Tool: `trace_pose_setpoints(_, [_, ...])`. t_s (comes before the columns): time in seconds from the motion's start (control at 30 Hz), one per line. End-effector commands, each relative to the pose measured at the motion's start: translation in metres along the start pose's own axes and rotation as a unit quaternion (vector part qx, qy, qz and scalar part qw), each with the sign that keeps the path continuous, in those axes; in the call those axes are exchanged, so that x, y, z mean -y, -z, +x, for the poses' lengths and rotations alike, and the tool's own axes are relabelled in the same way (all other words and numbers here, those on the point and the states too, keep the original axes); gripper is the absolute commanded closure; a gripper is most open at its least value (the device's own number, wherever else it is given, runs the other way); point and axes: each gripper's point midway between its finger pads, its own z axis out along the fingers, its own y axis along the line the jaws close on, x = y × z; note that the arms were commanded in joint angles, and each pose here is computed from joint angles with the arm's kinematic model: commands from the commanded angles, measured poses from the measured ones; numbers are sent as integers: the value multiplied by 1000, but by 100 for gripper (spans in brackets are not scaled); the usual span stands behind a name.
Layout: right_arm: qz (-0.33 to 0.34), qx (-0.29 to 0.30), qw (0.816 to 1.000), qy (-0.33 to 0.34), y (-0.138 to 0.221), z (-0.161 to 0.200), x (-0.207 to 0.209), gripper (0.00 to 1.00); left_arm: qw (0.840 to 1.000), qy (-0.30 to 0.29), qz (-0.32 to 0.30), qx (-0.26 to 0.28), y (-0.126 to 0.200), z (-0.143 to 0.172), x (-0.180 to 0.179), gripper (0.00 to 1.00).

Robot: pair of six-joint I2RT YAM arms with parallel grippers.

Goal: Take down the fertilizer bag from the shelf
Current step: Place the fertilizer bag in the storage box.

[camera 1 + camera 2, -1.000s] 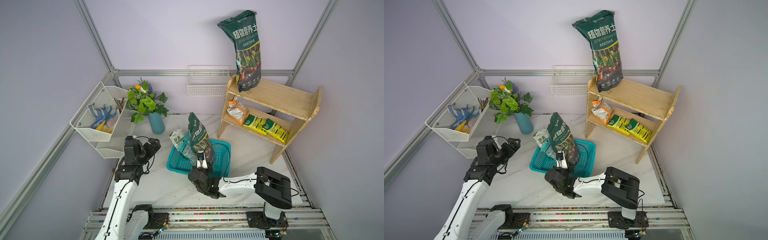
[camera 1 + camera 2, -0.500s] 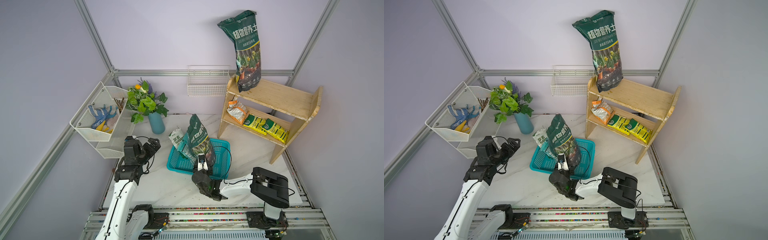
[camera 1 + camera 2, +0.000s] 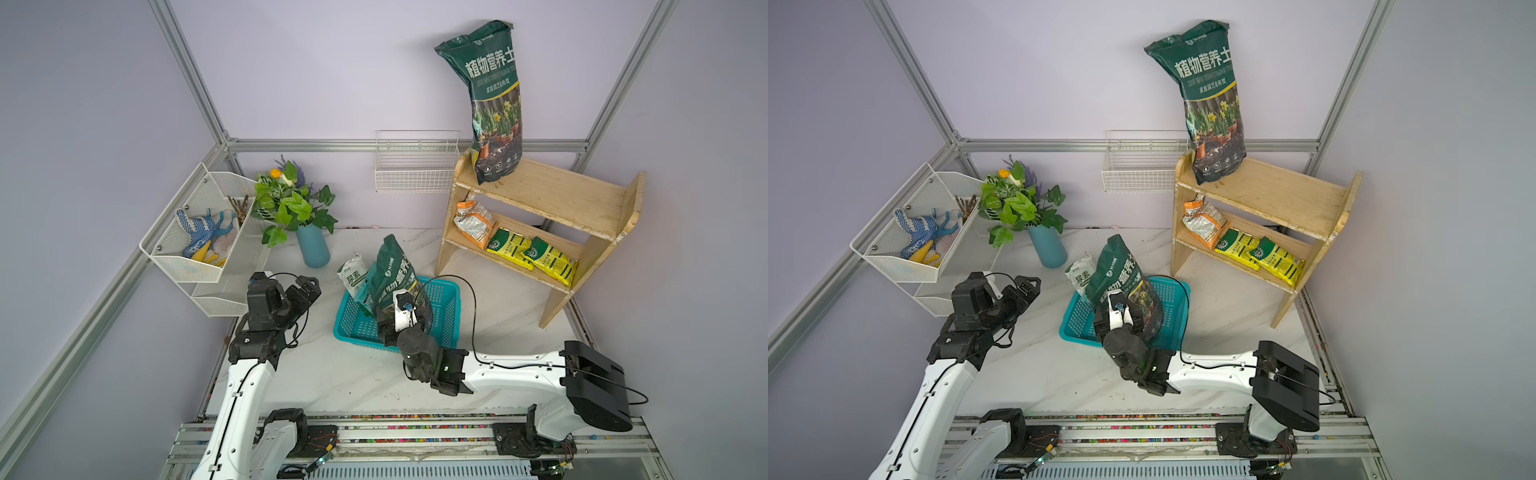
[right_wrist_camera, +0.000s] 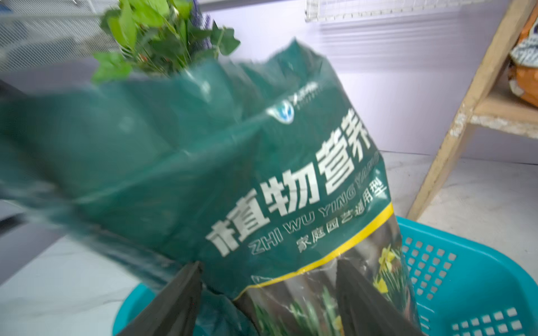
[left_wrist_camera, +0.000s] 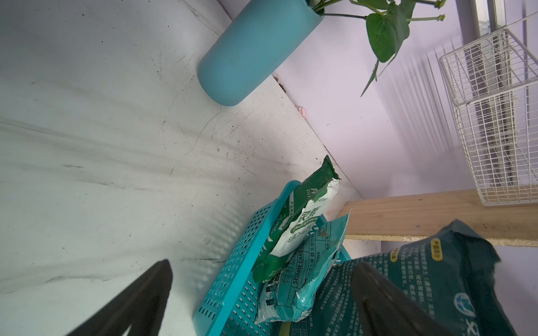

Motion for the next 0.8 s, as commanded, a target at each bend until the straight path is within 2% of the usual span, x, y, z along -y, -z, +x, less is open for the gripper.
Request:
trace_pose_setpoints(0.0, [-10, -23, 1000, -3, 4, -2, -1, 19, 1000, 7, -9, -15, -6, 13, -14, 0])
trace_pose_setpoints(0.23, [61, -76, 995, 1, -25, 25, 14, 39, 1000, 9, -8, -17, -6, 13, -14, 0])
trace_pose_setpoints(0.4, [53, -71, 994, -67, -31, 14, 44, 38, 1000, 9, -9, -14, -5, 12, -16, 0])
trace_pose_setpoints(0.43, [43, -58, 994, -80, -27, 1, 49, 37, 1000, 9, -8, -15, -5, 12, -15, 0])
trace_pose_setpoints(0.5, [33, -43, 995, -81, -20, -13, 56, 36, 1000, 10, -7, -18, -6, 12, -15, 0])
trace_pose_setpoints(0.53, [38, -38, 995, -82, -18, -19, 62, 30, 1000, 11, -7, -18, -6, 12, -15, 0])
trace_pose_setpoints(0.57, [46, -35, 995, -84, -15, -25, 69, 29, 1000, 12, -5, -19, -6, 12, -14, 0])
trace_pose_setpoints(0.7, [68, -55, 991, -102, -21, -32, 93, 29, 1000, 13, -6, -17, -5, 12, -15, 0])
trace_pose_setpoints(0.77, [65, -63, 991, -94, -29, -33, 91, 30, 1000, 13, -6, -18, -6, 12, -16, 0])
